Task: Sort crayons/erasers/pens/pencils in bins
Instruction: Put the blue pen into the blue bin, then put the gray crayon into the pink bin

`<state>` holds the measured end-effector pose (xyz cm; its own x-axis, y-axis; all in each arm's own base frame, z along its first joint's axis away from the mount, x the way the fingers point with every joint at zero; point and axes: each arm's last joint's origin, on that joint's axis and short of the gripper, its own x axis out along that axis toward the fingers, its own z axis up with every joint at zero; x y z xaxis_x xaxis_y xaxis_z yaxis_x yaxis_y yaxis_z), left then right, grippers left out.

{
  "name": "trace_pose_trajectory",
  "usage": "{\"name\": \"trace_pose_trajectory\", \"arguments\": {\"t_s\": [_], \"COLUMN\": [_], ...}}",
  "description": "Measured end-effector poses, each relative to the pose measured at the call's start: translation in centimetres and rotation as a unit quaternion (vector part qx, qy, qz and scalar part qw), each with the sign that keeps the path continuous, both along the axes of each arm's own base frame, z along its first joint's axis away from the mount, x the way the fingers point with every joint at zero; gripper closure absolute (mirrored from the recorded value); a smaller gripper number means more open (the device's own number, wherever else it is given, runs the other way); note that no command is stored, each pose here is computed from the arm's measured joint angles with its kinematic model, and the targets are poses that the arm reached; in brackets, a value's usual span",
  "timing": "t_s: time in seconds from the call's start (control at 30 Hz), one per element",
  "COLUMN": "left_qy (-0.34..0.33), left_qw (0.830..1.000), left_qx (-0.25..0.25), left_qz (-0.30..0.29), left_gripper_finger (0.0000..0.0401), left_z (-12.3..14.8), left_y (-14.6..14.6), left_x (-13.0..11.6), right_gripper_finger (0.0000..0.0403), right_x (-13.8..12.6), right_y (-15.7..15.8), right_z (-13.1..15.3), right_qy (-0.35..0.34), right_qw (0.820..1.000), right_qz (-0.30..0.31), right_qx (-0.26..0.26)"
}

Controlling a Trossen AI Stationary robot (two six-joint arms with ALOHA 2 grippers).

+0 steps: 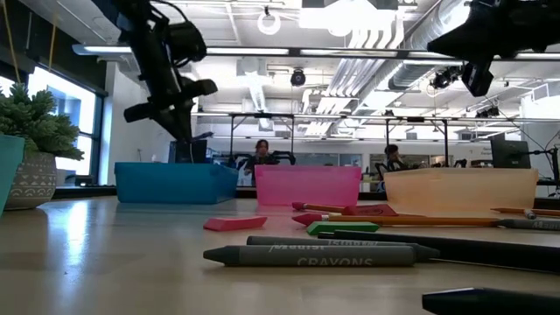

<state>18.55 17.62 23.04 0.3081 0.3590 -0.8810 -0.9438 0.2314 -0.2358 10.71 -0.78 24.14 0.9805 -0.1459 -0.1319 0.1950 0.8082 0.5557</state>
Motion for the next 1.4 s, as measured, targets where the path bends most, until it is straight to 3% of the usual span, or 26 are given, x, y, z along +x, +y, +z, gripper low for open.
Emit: {"name": "trace_pose_trajectory", "arguments": {"t_s": [0.23,0.53,0.87,1.13,1.4], "left_qy": [0.013,-0.002,0.003,0.011,0.012], "left_qw": [0.999,0.998,0.997,0.998,0.998], "left_qx": [-0.032,-0.062,-0.075,-0.067,-0.067], "left_qz": [0.003,0.016,0.021,-0.003,-0.002], "left_gripper_finger": [0.0366,0.0366,0.0362,0.0315,0.0264], "left_z": [-1.5,-1.8,-1.9,-1.9,-1.9], "left_y": [1.2,1.9,2.2,2.2,2.2], "left_x": [-0.1,-0.8,-1.6,-1.6,-1.6], "right_gripper_finger": [0.0402,0.0402,0.0402,0.0402,0.0402], "right_x": [0.8,2.1,2.6,2.3,2.7], "right_y": [0.0,-0.1,0.2,0.4,1.7], "right_z": [0.7,0.9,-1.4,-2.8,-3.3], "right_qy": [0.116,0.195,0.312,0.39,0.413], "right_qw": [0.993,0.981,0.944,0.903,0.886], "right_qz": [-0.003,-0.003,0.004,0.005,0.024], "right_qx": [0.015,0.019,0.112,0.179,0.208]}}
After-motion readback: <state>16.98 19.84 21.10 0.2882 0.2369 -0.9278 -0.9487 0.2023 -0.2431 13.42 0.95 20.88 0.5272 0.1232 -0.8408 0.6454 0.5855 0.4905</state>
